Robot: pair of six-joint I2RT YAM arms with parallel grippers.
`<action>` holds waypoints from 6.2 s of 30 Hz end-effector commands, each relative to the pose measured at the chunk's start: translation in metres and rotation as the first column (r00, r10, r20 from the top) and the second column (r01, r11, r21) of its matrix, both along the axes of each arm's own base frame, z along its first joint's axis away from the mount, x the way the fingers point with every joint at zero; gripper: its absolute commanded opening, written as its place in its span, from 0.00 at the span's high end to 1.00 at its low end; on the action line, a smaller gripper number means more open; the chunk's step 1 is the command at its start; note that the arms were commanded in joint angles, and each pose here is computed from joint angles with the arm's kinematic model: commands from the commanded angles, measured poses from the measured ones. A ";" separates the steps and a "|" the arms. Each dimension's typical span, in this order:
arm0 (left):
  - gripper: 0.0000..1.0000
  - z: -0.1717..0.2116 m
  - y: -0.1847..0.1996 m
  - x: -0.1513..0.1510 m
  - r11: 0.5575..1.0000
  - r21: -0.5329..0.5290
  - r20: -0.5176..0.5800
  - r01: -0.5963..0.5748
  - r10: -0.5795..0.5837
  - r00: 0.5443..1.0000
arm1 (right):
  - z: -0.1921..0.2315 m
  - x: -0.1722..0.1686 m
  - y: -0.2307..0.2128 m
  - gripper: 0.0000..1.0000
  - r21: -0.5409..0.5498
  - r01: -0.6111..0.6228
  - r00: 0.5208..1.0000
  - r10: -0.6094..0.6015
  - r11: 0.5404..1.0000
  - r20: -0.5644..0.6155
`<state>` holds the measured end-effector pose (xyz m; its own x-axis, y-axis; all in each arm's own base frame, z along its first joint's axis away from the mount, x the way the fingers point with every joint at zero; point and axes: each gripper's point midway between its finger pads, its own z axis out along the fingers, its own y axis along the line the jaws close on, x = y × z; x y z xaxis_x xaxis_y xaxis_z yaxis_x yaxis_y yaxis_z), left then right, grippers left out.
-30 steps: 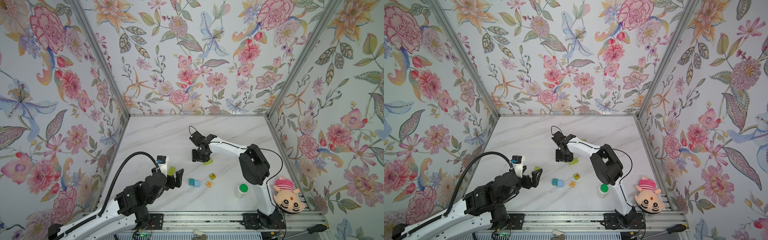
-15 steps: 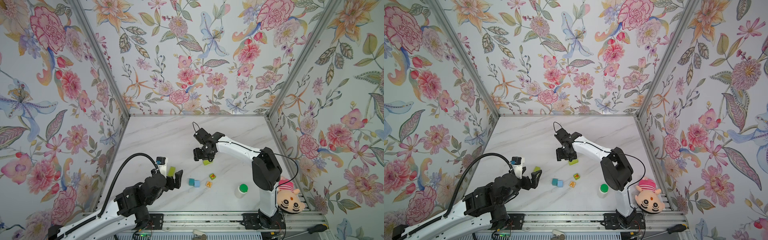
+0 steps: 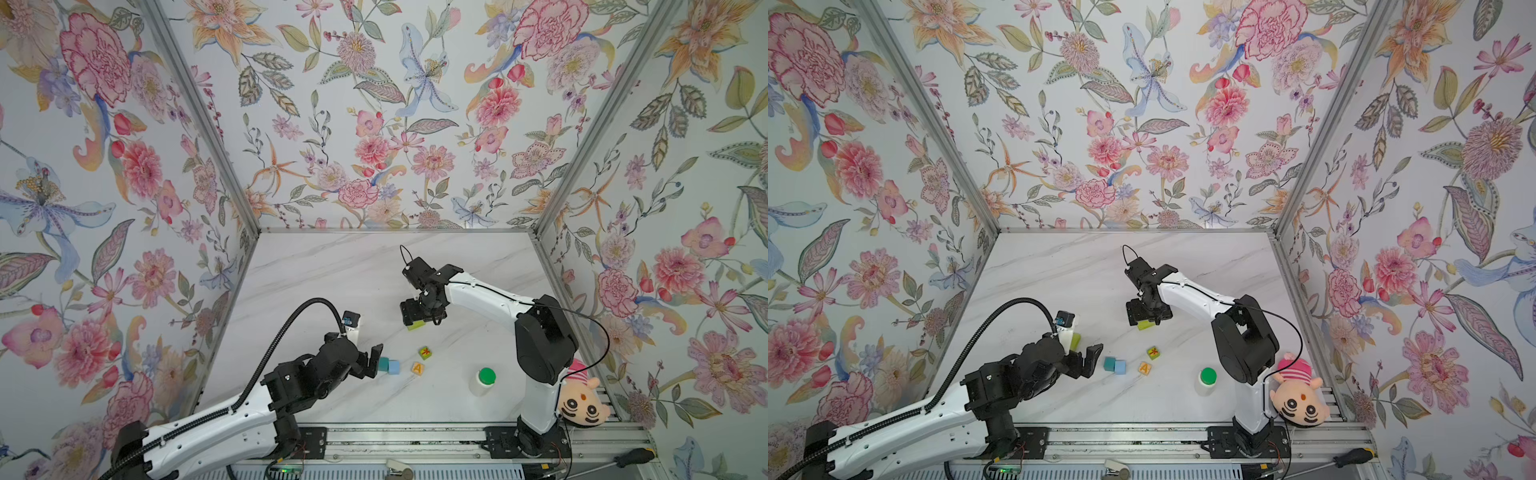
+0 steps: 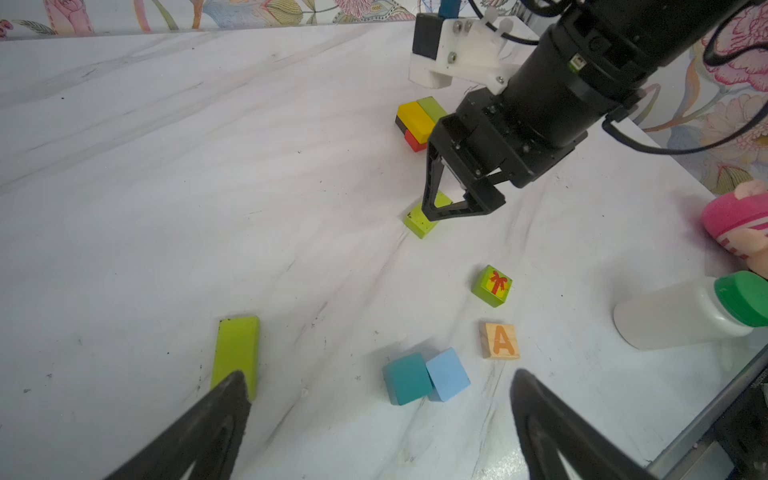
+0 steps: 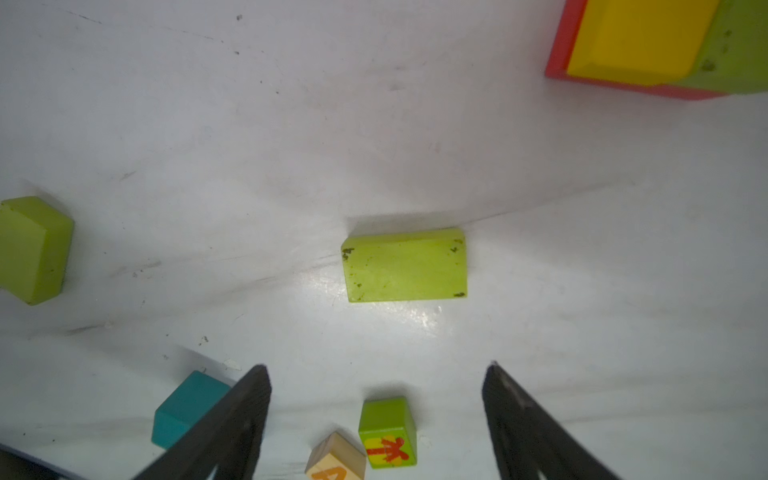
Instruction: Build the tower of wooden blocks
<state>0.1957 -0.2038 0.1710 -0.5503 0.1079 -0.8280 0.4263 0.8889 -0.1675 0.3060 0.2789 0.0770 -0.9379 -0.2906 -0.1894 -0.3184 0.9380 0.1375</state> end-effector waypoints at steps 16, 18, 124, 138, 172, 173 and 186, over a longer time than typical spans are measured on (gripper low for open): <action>0.01 0.005 -0.006 0.003 1.000 -0.006 0.020 0.006 -0.006 1.000 | -0.046 0.007 -0.005 0.16 -0.104 -0.092 0.994 0.086 0.990 -0.065; 0.01 0.004 -0.007 0.003 1.000 -0.005 0.019 0.005 -0.004 1.000 | -0.047 0.009 -0.005 0.16 -0.107 -0.095 0.994 0.088 0.990 -0.066; 0.01 0.019 -0.066 0.171 0.979 0.132 -0.021 0.155 -0.154 0.988 | -0.011 0.159 -0.061 0.50 -0.047 0.160 0.987 -0.160 0.986 0.006; 0.01 0.017 -0.058 0.177 0.978 0.135 -0.031 0.157 -0.155 0.987 | -0.020 0.158 -0.056 0.47 -0.054 0.156 0.988 -0.157 0.986 -0.010; 0.01 0.014 -0.051 0.185 0.981 0.127 -0.037 0.145 -0.142 0.989 | -0.024 0.162 -0.051 0.23 -0.049 0.141 0.990 -0.141 0.989 -0.015; 0.01 0.015 -0.051 0.186 0.981 0.127 -0.035 0.144 -0.141 0.989 | -0.022 0.163 -0.051 0.20 -0.045 0.138 0.990 -0.139 0.989 -0.011; 0.01 0.025 -0.033 0.193 0.990 0.130 -0.013 0.061 -0.059 0.998 | 0.044 0.174 -0.056 0.05 0.015 0.146 0.983 -0.147 0.989 0.111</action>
<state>0.3830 -0.2480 0.1904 -0.5449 0.2755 -0.7920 0.5177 0.8535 -0.0593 0.4789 0.2274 0.0717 -0.9634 -0.1530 -0.2201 -0.1791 0.9783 0.1040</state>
